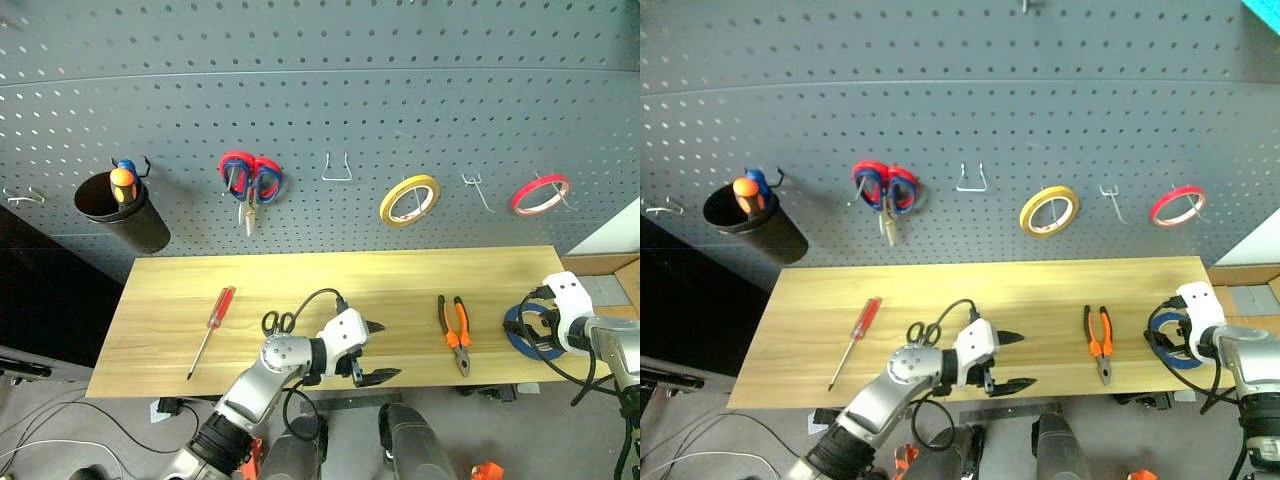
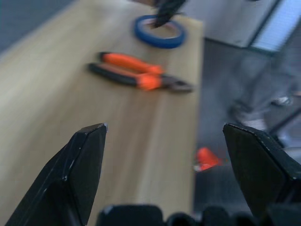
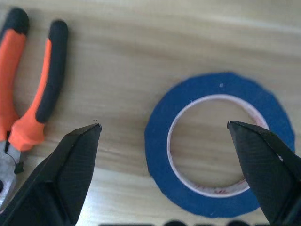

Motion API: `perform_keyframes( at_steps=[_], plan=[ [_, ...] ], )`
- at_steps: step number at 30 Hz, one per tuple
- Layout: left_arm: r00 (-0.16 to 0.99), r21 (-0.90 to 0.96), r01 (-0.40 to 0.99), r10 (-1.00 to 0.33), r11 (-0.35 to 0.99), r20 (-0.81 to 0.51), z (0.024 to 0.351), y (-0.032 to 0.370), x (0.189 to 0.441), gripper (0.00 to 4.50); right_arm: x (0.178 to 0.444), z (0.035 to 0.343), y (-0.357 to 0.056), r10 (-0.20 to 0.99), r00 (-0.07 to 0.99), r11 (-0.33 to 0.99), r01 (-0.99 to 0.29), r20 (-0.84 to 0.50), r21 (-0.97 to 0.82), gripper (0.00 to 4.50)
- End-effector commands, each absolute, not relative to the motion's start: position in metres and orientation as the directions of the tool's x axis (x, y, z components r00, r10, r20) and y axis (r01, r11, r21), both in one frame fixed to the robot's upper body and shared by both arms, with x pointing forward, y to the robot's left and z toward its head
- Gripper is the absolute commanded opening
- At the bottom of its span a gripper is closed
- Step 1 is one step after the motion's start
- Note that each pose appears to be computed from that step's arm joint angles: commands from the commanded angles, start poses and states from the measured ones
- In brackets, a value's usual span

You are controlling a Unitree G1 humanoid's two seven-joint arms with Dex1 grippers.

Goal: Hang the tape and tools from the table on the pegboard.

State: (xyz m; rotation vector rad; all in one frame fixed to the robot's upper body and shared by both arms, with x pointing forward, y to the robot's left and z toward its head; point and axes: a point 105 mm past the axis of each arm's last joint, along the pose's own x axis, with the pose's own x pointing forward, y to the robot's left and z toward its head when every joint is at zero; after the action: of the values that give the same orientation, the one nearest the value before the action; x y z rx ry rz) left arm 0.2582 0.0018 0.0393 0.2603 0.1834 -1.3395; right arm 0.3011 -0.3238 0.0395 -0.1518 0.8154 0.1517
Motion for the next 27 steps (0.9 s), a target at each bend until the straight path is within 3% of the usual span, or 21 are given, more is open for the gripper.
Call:
perform_keyframes(
  at_steps=[1, 11, 15, 24, 27],
  plan=[
    [0.229, 0.069, 0.973, -0.945, 0.219, -0.233, 0.053, -0.007, 0.261, 4.2, 0.304, 0.033, -0.324, 0.066, 0.671, 0.985, -0.164, -0.738, -0.061, 4.5],
    [0.248, 0.079, 0.968, -0.941, 0.236, -0.229, 0.071, 0.009, 0.251, 4.2, 0.301, 0.009, -0.324, 0.052, 0.641, 0.996, -0.085, -0.766, -0.004, 4.5],
    [0.266, 0.087, 0.964, -0.938, 0.253, -0.224, 0.08, 0.015, 0.254, 4.25, 0.299, 0.007, -0.325, 0.037, 0.65, 0.999, -0.054, -0.759, 0.002, 3.59],
    [0.266, 0.101, 0.962, -0.95, 0.252, -0.165, 0.101, 0.011, 0.269, 4.25, 0.297, 0.019, -0.318, 0.054, 0.687, 0.998, -0.065, -0.725, 0.013, 0.6],
    [0.264, 0.104, 0.962, -0.956, 0.252, -0.125, 0.111, 0.007, 0.277, 4.25, 0.295, 0.038, -0.319, 0.041, 0.728, 0.997, -0.073, -0.684, -0.017, 0.36]
  ],
)
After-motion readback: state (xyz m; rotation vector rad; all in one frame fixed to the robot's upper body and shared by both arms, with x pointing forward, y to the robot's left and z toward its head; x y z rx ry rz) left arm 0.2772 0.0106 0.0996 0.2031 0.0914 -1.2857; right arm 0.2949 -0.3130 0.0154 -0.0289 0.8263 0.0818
